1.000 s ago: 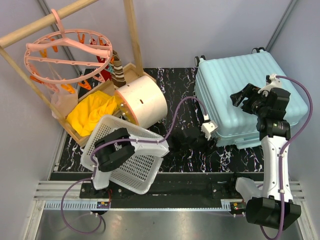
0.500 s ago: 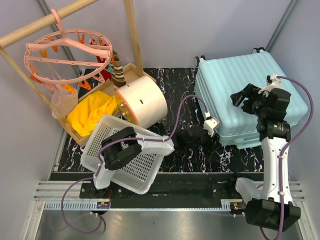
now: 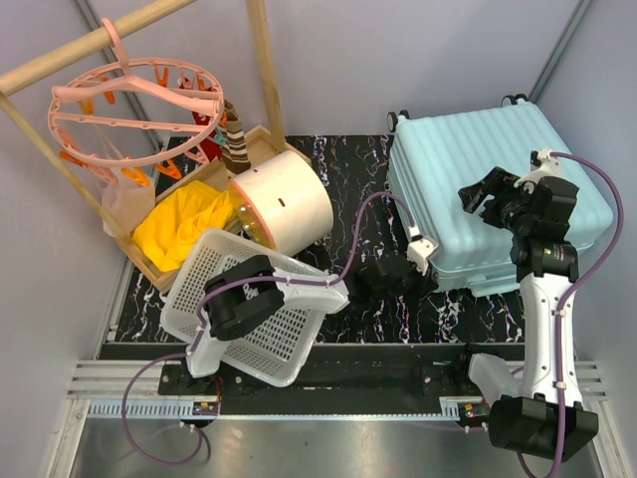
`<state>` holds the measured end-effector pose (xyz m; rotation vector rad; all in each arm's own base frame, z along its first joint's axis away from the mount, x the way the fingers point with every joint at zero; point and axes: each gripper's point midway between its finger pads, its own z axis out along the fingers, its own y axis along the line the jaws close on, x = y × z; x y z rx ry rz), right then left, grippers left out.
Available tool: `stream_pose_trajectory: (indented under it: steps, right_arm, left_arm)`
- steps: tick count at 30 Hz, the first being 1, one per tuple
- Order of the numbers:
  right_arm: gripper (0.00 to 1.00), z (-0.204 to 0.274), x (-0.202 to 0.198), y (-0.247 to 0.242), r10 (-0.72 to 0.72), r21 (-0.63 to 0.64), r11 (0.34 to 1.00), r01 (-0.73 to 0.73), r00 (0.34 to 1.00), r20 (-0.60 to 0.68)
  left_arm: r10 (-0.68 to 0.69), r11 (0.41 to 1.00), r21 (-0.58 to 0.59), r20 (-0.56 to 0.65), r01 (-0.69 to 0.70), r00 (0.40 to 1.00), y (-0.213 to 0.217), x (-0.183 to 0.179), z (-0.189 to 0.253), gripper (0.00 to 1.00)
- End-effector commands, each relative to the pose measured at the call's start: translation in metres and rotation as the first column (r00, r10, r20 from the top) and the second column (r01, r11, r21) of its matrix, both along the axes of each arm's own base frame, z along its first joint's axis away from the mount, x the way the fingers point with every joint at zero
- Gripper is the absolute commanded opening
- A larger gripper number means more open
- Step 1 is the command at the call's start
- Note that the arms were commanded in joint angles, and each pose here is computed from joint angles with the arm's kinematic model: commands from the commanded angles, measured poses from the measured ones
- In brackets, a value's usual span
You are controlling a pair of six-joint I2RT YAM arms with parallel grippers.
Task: Open, take out, and arrange the luggage
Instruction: Adjust the luggage at the center of the board, then unzip the luggage at the center of the board.
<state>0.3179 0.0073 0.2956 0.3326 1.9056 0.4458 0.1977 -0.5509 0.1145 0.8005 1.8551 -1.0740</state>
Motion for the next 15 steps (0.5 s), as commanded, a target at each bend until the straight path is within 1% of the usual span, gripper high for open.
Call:
stream_pose_trajectory:
  steps: [1,4,7,10,11,12,13,15]
  right_arm:
    - [0.8,0.011,0.002,0.0,-0.002,-0.008,1.0,0.003,0.999,0.049]
    - [0.8,0.01,0.002,-0.001,-0.002,-0.008,1.0,0.003,0.999,0.048]
    - [0.8,0.01,0.004,0.0,-0.001,-0.002,1.0,0.001,0.999,0.047]
    - [0.81,0.011,0.003,0.001,0.001,-0.001,1.0,-0.001,0.999,0.05]
    - [0.81,0.011,0.003,0.001,0.001,0.0,1.0,-0.001,0.999,0.049]
    - [0.81,0.01,0.003,0.0,0.0,-0.001,1.0,0.0,0.999,0.049]
    - [0.81,0.009,0.004,0.0,-0.001,0.001,1.0,0.001,0.999,0.046]
    - [0.81,0.008,0.004,0.001,0.003,0.006,1.0,-0.003,0.999,0.044]
  left_arm:
    - [0.075,0.98,-0.189,0.067,-0.061,0.995,0.0,0.018,0.062,0.0]
    - [0.097,0.975,-0.207,0.075,-0.08,0.992,0.012,0.019,0.069,0.0]
    - [0.14,0.974,-0.189,0.068,-0.125,0.988,0.025,0.025,0.066,0.0]
    - [0.192,0.964,-0.191,0.025,-0.183,0.981,0.042,0.036,0.063,0.0]
    - [0.225,0.955,-0.199,0.006,-0.22,0.974,0.05,0.045,0.064,0.0]
    - [0.238,0.949,-0.214,0.003,-0.232,0.971,0.056,0.048,0.069,0.0]
    - [0.265,0.942,-0.213,0.002,-0.258,0.964,0.065,0.056,0.066,0.0]
    - [0.277,0.939,-0.214,0.005,-0.269,0.961,0.071,0.062,0.068,0.0]
